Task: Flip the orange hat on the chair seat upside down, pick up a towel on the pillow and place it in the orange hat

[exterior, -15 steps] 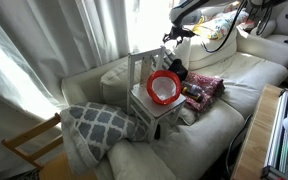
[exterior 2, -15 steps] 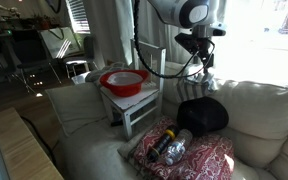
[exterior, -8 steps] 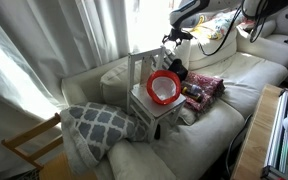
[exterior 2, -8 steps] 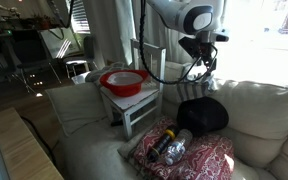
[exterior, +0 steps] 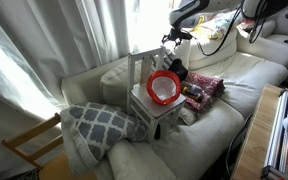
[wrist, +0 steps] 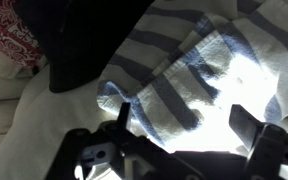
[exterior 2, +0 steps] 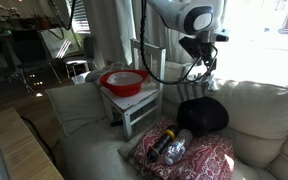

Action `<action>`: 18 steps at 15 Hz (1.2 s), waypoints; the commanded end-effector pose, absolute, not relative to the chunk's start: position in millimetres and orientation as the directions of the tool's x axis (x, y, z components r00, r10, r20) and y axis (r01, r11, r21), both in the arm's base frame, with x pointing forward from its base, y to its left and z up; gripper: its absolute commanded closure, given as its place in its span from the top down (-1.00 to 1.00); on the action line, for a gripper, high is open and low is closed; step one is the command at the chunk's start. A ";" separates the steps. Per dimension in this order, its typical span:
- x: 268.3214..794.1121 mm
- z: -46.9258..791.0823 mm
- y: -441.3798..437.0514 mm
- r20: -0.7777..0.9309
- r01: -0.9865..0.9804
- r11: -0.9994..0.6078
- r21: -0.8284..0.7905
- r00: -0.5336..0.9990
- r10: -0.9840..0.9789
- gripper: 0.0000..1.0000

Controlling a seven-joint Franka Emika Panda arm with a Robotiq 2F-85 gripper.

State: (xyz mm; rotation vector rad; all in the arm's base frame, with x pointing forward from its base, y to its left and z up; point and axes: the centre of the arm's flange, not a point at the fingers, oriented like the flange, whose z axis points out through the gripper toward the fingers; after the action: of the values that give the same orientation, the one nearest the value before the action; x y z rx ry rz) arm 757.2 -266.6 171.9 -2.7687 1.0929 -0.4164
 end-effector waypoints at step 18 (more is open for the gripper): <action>769.4 116.8 -318.2 0.515 -0.119 -0.969 -0.215 0.830 -0.216 1.00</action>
State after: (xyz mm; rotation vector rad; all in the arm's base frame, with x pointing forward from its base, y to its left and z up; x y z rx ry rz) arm 757.1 -304.4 125.2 -2.8450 0.2705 -0.7095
